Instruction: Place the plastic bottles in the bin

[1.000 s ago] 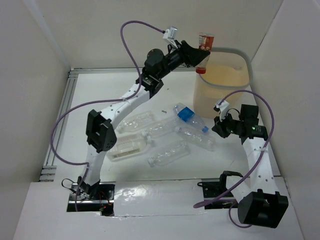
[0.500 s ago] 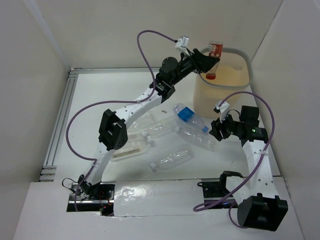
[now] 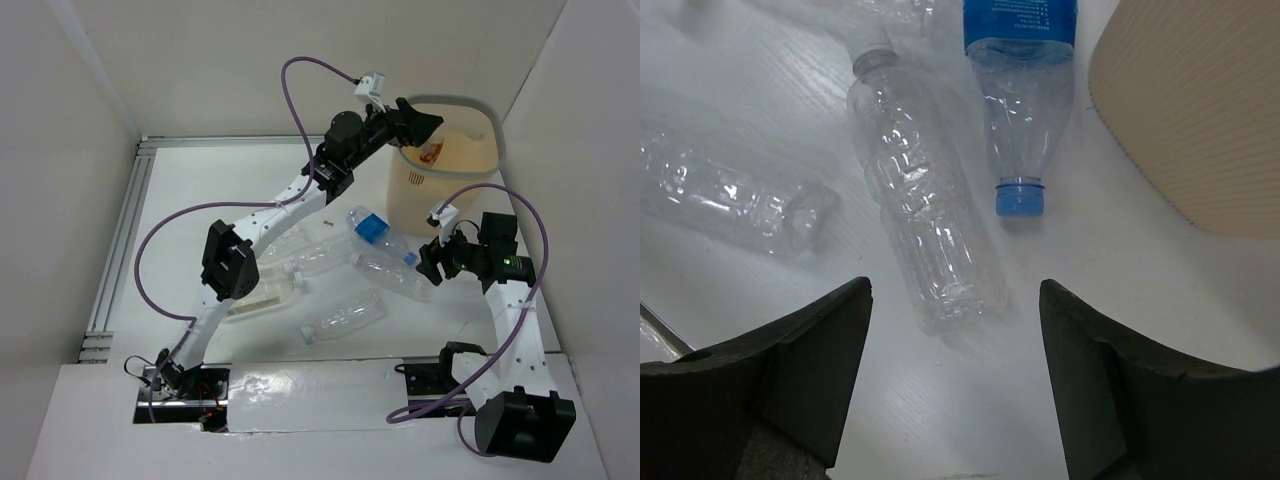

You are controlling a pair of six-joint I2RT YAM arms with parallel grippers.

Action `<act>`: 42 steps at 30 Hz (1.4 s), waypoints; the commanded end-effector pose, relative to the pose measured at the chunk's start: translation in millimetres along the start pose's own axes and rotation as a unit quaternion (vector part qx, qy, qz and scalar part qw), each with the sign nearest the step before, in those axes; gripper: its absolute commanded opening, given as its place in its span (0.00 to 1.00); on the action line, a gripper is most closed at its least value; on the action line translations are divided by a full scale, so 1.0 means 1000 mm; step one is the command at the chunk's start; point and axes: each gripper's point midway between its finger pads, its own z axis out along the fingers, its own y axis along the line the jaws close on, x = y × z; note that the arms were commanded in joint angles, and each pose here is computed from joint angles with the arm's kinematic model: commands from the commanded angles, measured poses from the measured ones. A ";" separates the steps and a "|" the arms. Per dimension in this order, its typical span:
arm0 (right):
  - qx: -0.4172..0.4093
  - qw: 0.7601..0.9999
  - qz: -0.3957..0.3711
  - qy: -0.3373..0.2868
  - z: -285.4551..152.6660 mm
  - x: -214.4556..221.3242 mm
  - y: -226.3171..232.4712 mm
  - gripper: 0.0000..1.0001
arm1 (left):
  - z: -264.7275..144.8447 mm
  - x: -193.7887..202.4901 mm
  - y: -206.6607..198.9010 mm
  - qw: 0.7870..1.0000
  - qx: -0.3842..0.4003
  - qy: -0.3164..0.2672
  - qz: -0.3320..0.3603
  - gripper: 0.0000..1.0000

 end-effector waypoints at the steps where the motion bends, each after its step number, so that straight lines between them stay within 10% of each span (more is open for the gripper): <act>1: 0.000 1.000 -0.011 -0.012 0.001 -0.003 0.002 0.75 | -0.004 -0.051 -0.038 0.997 0.031 -0.052 0.044 0.99; 11: -0.053 0.995 -0.077 0.028 0.034 0.018 0.015 0.83 | -0.125 -0.125 -0.063 0.980 -0.084 -0.019 0.181 0.99; 26: -0.061 0.980 -0.139 0.131 0.090 0.057 0.011 0.94 | -0.418 0.026 0.050 0.885 -0.336 0.276 0.165 0.99; 36: -0.108 0.964 -0.163 0.182 0.114 0.085 0.033 0.73 | -0.456 0.056 0.049 0.839 -0.348 0.376 0.184 0.99; 42: -0.131 0.956 -0.175 0.197 0.115 0.092 0.049 0.40 | -0.424 0.091 -0.009 0.870 -0.178 0.420 0.189 0.99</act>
